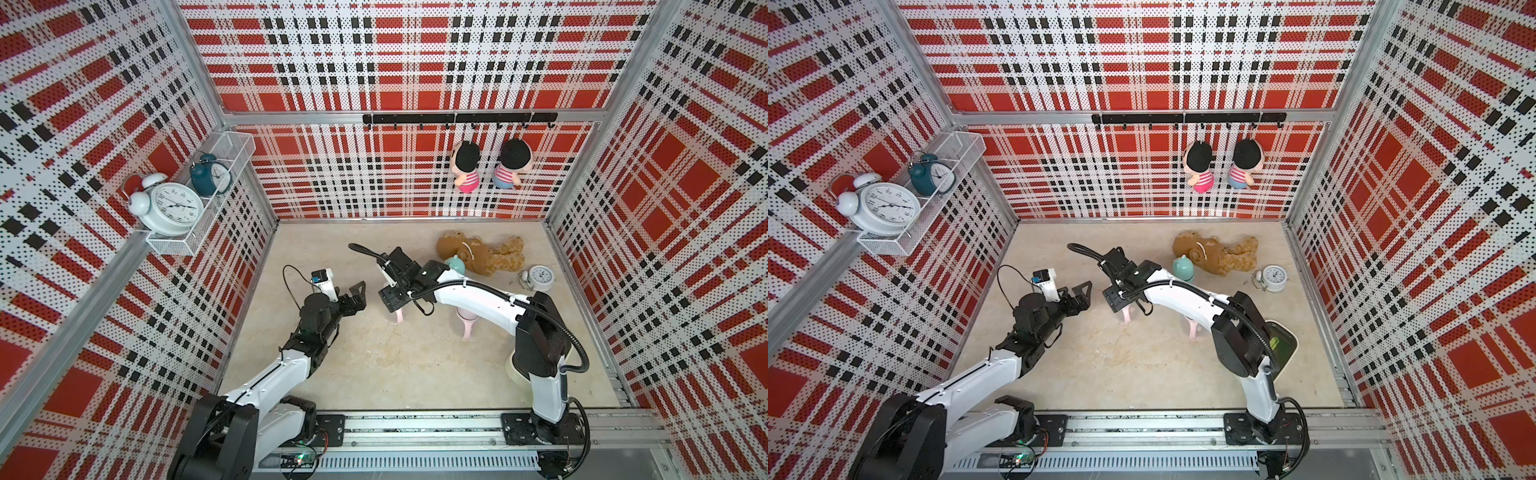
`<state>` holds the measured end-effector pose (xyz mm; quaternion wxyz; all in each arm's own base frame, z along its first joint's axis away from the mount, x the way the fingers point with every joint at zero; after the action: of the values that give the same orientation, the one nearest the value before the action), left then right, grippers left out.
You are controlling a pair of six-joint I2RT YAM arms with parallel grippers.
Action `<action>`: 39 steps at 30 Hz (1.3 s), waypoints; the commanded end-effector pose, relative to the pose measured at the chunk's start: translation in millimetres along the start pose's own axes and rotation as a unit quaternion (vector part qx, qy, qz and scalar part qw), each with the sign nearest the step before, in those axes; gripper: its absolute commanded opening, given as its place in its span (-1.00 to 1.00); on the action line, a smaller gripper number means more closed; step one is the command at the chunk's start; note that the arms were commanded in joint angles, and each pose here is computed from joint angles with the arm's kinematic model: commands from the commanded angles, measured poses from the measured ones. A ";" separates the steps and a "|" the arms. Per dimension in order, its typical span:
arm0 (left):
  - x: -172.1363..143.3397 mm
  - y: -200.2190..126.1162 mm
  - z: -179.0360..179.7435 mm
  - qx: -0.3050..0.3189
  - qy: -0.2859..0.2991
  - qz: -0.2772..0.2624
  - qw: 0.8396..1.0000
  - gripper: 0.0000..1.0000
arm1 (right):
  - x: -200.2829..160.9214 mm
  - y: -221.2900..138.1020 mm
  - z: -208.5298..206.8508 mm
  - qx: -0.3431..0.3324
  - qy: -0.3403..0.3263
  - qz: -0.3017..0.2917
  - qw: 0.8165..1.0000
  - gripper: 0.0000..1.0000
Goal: Assemble the baby bottles
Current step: Move the baby bottle to the center of the board.
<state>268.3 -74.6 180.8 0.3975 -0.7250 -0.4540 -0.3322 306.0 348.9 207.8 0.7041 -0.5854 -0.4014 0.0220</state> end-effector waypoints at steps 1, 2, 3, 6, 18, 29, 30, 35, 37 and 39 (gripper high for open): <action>0.5 -1.7 1.1 -0.003 0.004 -0.002 1.000 0.97 | 4.4 -17.9 -24.8 -0.038 0.002 -0.018 0.999 0.35; 0.2 -1.5 1.0 -0.004 0.004 -0.001 1.000 0.96 | 3.6 -16.8 -29.8 -0.041 0.004 -0.017 0.999 0.35; 0.4 -0.9 1.0 -0.004 0.004 -0.001 1.000 0.97 | 2.1 -14.5 -34.1 -0.045 0.005 -0.013 0.999 0.35; 0.3 0.2 0.3 -0.006 0.004 0.002 1.000 0.97 | -1.3 -10.4 -46.8 -0.065 0.008 -0.011 0.998 0.36; 1.2 3.8 -3.4 -0.009 0.007 0.005 1.000 0.96 | -8.1 -5.2 -52.8 -0.067 0.007 -0.015 0.998 0.56; 1.6 6.6 -6.2 -0.011 0.011 0.007 1.000 0.97 | -3.0 -18.7 -56.3 -0.069 0.008 -0.041 0.997 0.79; 1.5 6.8 -6.0 -0.011 0.011 0.008 1.000 0.96 | -2.7 -20.4 -55.8 -0.066 0.007 -0.043 0.997 0.80; 4.7 8.5 -8.5 -0.012 0.013 0.008 1.000 0.96 | 3.2 -42.4 -52.7 -0.040 0.004 -0.068 0.997 0.89; 9.3 9.4 -11.0 -0.013 0.014 0.005 1.000 0.97 | 6.7 -56.4 -53.3 -0.035 0.003 -0.091 0.995 0.94; 17.6 11.7 -14.6 -0.010 0.020 0.000 1.000 0.96 | 10.0 -71.0 -57.2 -0.038 0.003 -0.112 0.993 0.98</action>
<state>275.5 -79.4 180.6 0.4062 -0.7297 -0.4407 -0.3291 318.7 293.0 241.4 0.6787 -0.5918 -0.4328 -0.0431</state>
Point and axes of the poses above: each gripper's point midway between its finger pads, its own y axis out along the fingers, its own z axis along the line the jaws close on, x = y × z, the point moved 8 cm from there along -y, back along the fingers
